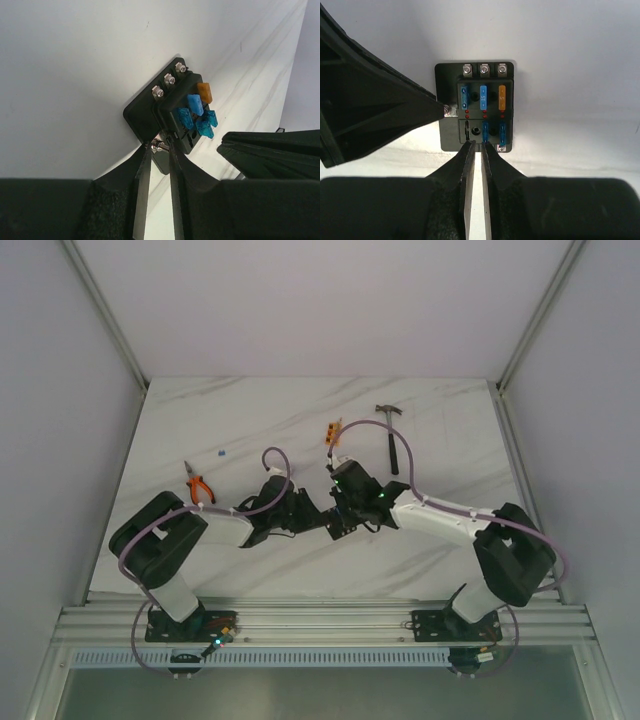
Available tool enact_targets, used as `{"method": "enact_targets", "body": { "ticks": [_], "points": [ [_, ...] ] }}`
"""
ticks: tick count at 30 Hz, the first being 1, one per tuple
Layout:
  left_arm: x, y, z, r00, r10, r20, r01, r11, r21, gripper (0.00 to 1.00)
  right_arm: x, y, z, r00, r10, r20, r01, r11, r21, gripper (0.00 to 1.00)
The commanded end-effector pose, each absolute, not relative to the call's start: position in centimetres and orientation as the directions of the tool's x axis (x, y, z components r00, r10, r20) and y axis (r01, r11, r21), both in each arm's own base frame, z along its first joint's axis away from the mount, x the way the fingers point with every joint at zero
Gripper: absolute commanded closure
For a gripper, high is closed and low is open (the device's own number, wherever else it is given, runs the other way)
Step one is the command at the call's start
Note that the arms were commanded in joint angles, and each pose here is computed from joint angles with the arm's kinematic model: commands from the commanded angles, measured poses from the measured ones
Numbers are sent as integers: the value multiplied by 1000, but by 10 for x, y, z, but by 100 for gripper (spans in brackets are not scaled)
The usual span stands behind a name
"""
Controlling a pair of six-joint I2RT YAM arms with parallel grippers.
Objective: Snap on the fuse box
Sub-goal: Install the fuse at the fuse box base.
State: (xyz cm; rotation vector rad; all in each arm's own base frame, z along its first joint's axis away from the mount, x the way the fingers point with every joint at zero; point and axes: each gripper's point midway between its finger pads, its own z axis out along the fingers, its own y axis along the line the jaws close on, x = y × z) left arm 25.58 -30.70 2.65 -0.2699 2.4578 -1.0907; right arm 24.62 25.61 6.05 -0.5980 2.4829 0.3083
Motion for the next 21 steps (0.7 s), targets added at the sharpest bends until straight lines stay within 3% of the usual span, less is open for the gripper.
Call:
{"method": "enact_targets", "body": {
  "ticks": [1, 21],
  "points": [
    [254, -314, 27, -897, -317, -307, 19, 668, -744, 70, 251, 264, 62, -745, -365, -558, -491, 866, 90, 84],
    [255, -307, 21, -890, -317, -328, 9, 707, -708, 72, 263, 260, 72, -720, -375, -584, -495, 867, 53, 81]
  ]
}}
